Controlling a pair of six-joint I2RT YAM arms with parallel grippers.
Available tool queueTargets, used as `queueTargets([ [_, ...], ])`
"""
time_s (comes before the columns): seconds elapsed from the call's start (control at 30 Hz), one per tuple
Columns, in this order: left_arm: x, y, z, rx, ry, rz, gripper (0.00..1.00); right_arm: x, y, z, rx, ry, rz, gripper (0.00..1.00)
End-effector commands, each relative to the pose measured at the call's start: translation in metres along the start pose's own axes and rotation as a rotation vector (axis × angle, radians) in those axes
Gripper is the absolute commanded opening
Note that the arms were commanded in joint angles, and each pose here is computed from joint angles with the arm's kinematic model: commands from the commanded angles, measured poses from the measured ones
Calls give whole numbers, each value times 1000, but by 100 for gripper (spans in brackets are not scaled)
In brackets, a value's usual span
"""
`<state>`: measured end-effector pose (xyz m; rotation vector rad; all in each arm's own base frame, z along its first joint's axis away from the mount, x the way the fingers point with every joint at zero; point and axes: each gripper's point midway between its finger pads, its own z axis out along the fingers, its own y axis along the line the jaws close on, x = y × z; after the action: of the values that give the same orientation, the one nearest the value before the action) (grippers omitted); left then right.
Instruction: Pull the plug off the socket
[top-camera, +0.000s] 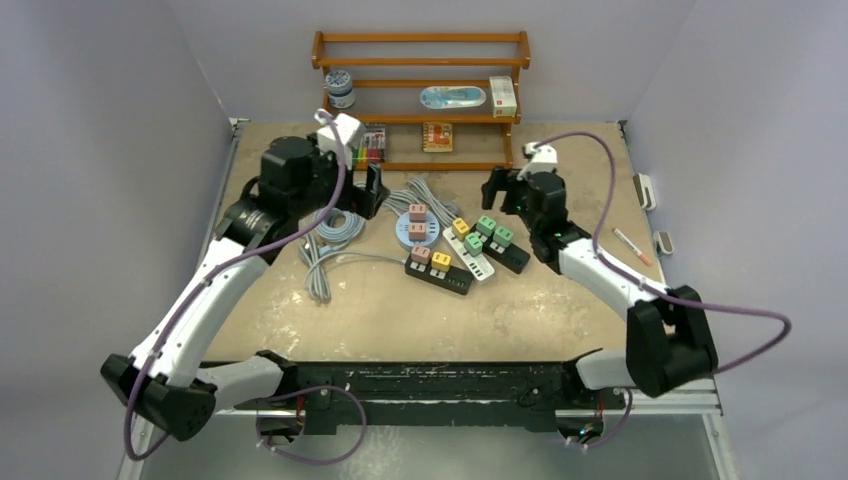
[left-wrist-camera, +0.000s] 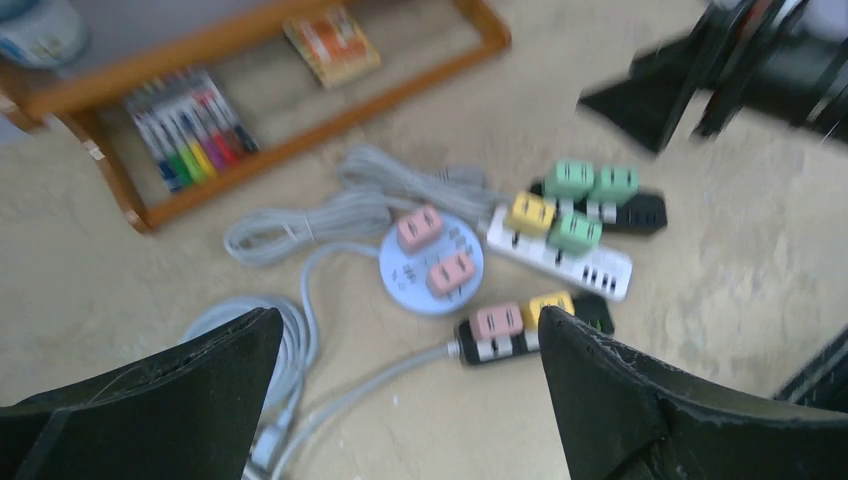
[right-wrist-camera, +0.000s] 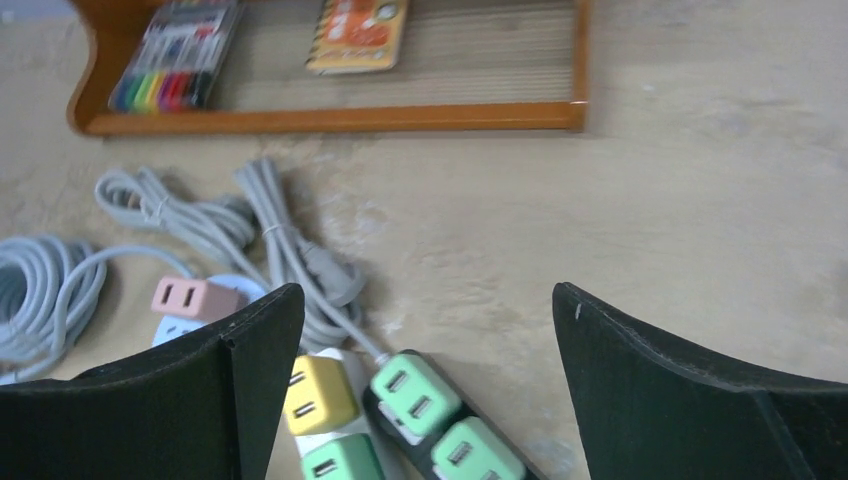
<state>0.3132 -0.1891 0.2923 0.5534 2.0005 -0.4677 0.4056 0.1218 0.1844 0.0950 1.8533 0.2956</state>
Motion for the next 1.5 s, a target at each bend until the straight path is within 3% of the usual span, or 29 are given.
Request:
queueTargets([
  [0.0, -65, 19, -3, -108, -234, -52, 100, 4, 47, 12, -109, 75, -167, 92],
  [0.2, -80, 49, 11, -253, -250, -167, 97, 22, 101, 13, -259, 142, -294, 87],
  [0.33, -80, 92, -1, -467, -321, -259, 98, 40, 125, 13, -334, 195, -366, 85],
  [0.53, -79, 168, -19, -662, -503, -380, 99, 32, 143, 7, -419, 177, -348, 86],
  [0.73, -68, 235, -19, -818, -532, -321, 97, 27, 145, -8, -441, 156, -315, 87],
  [0.87, -59, 281, -33, -965, -647, -462, 96, 16, 149, -17, -463, 120, -278, 88],
  [1.0, -41, 308, -43, -1169, -635, -530, 96, -3, 156, -32, -499, 69, -258, 88],
  [1.1, -15, 326, -50, -1401, -473, -565, 92, -18, 152, -42, -484, 29, -259, 89],
  [1.13, -17, 322, -52, -1423, -477, -540, 92, -21, 148, -43, -464, 23, -260, 89],
  [1.2, -22, 322, -52, -1378, -514, -560, 95, -29, 142, -46, -428, -1, -264, 89],
  [1.27, -26, 330, -30, -1217, -481, -579, 96, -20, 134, -46, -405, 3, -267, 89],
  [1.47, -22, 276, 58, -601, -181, -461, 96, -9, 133, -45, -412, 36, -263, 90],
])
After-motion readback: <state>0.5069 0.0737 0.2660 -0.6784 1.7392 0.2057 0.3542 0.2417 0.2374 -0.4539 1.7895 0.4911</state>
